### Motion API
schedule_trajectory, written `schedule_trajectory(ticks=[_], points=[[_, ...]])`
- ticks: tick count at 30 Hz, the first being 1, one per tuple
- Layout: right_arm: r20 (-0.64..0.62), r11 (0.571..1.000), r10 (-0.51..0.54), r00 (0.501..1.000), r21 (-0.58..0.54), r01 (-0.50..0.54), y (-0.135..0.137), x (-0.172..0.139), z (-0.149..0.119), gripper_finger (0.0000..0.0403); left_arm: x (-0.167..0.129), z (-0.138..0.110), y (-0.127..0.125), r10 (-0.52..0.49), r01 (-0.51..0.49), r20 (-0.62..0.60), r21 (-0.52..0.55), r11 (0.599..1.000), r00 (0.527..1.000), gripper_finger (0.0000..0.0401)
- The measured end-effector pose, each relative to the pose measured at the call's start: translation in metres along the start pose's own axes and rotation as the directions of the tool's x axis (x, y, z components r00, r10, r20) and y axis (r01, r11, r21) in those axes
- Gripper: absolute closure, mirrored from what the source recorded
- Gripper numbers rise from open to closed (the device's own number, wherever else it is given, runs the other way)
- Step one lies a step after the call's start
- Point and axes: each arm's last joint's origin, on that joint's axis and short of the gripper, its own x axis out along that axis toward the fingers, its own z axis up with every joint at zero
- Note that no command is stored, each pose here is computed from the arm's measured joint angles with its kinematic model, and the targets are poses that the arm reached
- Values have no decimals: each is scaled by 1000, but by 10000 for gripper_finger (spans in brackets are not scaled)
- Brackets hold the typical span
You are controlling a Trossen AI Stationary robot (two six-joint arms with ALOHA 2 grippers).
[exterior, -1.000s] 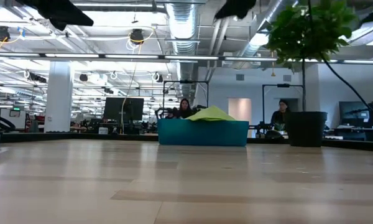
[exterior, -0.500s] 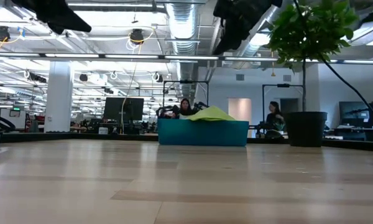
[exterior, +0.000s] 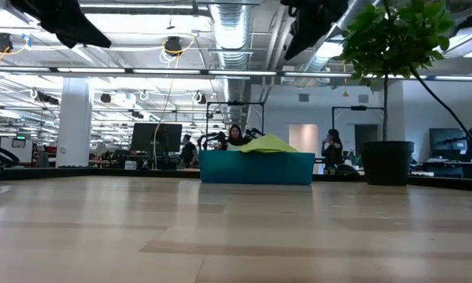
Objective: Fold microfiber towels
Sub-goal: Return to Home Position
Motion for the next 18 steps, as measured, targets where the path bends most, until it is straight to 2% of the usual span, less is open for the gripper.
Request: schedule_trajectory(ticks=[6,9,13,18], points=[[18,997,-43,999,66,42,4,6,-33,397,0,0,0,0,0,-2,0,1000,1000,401],[60,997,-51,997,59,47,12,4,-42,396,0,0,0,0,0,-2,-9,1000,1000,401],[88,998,-21,996,53,16,31,5,-49,396,0,0,0,0,0,-4,-15,1000,1000,401],[151,998,54,987,-20,-51,67,11,-55,396,-1,-4,1,1,-1,-37,-6,1000,999,401]])
